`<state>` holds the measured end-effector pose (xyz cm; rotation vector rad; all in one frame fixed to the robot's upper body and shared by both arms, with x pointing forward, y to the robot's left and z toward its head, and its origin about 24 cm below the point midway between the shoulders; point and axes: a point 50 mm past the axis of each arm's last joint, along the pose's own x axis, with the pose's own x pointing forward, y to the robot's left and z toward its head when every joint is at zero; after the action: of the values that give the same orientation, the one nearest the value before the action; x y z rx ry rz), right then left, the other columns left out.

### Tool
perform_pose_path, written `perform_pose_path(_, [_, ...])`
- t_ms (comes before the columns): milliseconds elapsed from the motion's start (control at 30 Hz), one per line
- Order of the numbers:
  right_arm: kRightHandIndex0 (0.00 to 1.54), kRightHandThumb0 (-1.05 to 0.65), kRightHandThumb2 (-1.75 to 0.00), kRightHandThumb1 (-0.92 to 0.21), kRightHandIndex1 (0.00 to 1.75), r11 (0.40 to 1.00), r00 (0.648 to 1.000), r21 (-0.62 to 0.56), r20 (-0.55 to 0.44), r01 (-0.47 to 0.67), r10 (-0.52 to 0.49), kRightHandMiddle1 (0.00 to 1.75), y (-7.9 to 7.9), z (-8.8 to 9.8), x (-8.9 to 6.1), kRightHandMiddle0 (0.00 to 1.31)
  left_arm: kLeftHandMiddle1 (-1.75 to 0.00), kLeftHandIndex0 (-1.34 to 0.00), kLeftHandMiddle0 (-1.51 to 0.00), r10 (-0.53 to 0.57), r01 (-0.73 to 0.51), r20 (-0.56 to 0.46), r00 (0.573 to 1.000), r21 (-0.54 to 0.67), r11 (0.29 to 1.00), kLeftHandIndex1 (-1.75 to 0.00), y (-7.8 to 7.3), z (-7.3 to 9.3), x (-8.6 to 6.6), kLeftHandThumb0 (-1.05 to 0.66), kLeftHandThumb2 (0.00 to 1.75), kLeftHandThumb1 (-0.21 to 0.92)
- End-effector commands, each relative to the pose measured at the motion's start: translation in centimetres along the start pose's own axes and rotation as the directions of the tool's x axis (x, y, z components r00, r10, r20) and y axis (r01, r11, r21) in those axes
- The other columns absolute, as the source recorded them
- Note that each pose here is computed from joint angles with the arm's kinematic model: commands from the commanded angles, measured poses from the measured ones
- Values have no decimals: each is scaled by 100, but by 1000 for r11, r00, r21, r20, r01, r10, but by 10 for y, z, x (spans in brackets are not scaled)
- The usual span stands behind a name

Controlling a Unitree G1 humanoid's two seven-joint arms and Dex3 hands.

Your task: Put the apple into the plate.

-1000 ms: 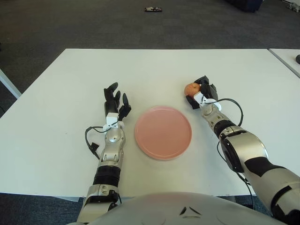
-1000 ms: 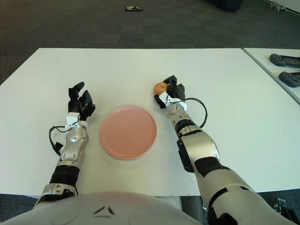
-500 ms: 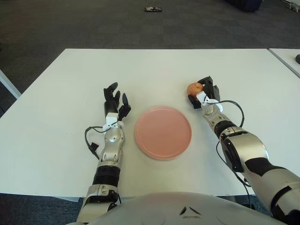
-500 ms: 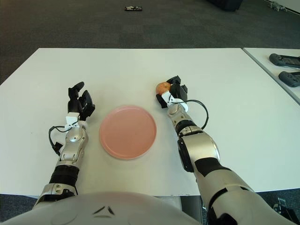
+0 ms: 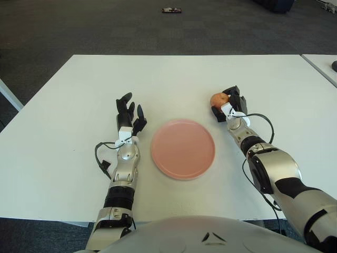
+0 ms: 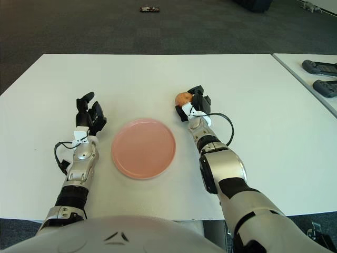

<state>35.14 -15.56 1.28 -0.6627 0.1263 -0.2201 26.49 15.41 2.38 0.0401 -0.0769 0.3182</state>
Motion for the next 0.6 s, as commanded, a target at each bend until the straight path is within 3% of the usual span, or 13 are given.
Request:
perform_pose_path(0, [119, 8, -142, -19, 175, 999, 1000, 43, -8, 31, -30, 175, -4, 1, 2, 105, -6, -1, -48, -1, 1, 0, 1000, 0, 1000, -104, 1, 1, 2, -68, 70, 92])
perform_pose_path(333, [117, 6, -141, -18, 175, 990, 998, 124, -18, 68, -66, 175, -11, 4, 6, 106, -6, 0, -48, 0, 0, -2, 1000, -1, 1000, -103, 1, 1, 2, -68, 70, 92])
perform_pose_path(567, [120, 5, -143, -16, 175, 967, 995, 236, 7, 99, -104, 175, -22, 18, 14, 107, -7, -1, -49, 1, -1, -1, 1000, 0, 1000, -104, 2, 1, 3, -69, 70, 92])
